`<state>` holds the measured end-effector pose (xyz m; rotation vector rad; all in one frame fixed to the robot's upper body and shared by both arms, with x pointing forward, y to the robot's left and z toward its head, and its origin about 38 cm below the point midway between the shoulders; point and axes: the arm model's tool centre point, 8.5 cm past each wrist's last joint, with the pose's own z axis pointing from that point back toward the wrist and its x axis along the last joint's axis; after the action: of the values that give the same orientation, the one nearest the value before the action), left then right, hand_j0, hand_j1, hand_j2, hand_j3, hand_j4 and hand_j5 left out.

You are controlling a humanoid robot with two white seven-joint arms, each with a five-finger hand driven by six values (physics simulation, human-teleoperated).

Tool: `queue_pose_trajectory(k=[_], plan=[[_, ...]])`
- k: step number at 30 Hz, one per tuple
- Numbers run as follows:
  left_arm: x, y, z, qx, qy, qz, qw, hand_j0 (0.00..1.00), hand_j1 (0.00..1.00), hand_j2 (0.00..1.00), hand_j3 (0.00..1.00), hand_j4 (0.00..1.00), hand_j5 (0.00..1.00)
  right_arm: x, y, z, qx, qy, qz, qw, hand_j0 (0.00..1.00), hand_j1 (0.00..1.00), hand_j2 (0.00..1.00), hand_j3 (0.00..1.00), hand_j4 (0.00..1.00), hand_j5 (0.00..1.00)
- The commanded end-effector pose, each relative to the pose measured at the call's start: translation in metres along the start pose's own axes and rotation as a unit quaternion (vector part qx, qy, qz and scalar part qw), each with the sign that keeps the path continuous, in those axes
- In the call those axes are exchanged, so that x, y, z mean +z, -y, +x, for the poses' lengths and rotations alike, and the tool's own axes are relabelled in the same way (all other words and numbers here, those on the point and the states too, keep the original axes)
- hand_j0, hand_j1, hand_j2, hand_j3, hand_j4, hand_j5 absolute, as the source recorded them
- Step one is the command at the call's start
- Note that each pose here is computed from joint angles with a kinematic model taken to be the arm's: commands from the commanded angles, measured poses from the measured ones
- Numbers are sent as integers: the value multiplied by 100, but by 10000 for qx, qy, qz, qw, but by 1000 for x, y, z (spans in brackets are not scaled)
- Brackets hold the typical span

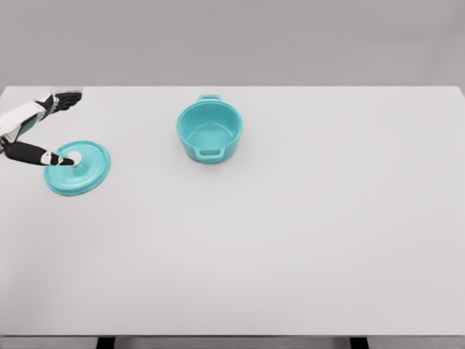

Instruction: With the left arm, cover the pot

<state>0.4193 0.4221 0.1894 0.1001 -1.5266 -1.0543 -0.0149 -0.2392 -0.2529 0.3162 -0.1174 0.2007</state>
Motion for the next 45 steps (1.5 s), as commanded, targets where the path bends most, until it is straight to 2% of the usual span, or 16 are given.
queue_pose_trajectory(k=[1, 3, 5, 6, 8, 12, 16, 17, 20, 22, 24, 30, 42, 45], plan=[[-1, 12, -23, -96, -529, -142, 9985, 100, 100, 100, 100, 100, 100, 0, 0, 0, 2, -1, 2, 10000, 100, 100, 100, 100, 100, 100], [-7, 20, -25, -103, -558, -196, 9982, 100, 100, 100, 100, 100, 100, 0, 0, 0, 4, 6, 2, 10000, 100, 100, 100, 100, 100, 100], [-7, 20, -25, -87, -585, -192, 9981, 100, 100, 100, 100, 100, 100, 0, 0, 0, 4, 6, 2, 10000, 100, 100, 100, 100, 100, 100], [-7, 19, -25, -68, -576, -176, 9982, 94, 94, 94, 94, 94, 94, 0, 0, 0, 2, -1, 2, 10000, 100, 100, 100, 100, 100, 100], [-7, 20, -25, -33, -571, -170, 9982, 92, 92, 92, 92, 92, 92, 0, 0, 1, 7, 13, 2, 10000, 100, 100, 100, 100, 100, 100], [1, 15, -40, 142, -768, -53, 9969, 91, 91, 91, 91, 91, 91, 0, 0, 0, 4, 6, 2, 10000, 100, 100, 100, 100, 100, 100], [0, 15, -41, 127, -800, -64, 9967, 91, 91, 91, 91, 91, 91, 0, 0, 0, 2, -1, 2, 10000, 100, 100, 100, 100, 100, 100], [-4, 20, -40, 160, -766, -85, 9969, 91, 91, 91, 91, 91, 91, 0, 0, 0, 11, 3, 4, 10000, 100, 100, 100, 100, 100, 100], [-10, 22, -37, 68, -734, -125, 9972, 87, 87, 87, 87, 87, 87, 0, 0, 0, 2, -1, 2, 10000, 100, 100, 100, 100, 100, 100], [-11, 23, -37, -117, -780, -197, 9967, 87, 87, 87, 87, 87, 87, 0, 0, 0, 2, -1, 2, 10000, 100, 100, 100, 100, 100, 100], [-10, 23, -39, -136, -812, -197, 9964, 87, 87, 87, 87, 87, 87, 0, 0, 0, 2, -1, 2, 10000, 100, 100, 100, 100, 100, 100], [-10, 20, -38, -89, -788, -134, 9968, 87, 87, 87, 87, 87, 87, 0, 0, 0, 2, -1, 2, 10000, 100, 100, 100, 100, 100, 100], [-13, 26, -59, 80, -1041, -27, 9945, 85, 85, 85, 85, 85, 85, 0, 0, 0, 2, -1, 2, 10000, 100, 100, 100, 100, 100, 100], [-11, 26, -61, 93, -1064, -15, 9943, 79, 79, 79, 79, 79, 79, 0, 0, 0, 2, -1, 2, 10000, 100, 100, 100, 100, 100, 100]])
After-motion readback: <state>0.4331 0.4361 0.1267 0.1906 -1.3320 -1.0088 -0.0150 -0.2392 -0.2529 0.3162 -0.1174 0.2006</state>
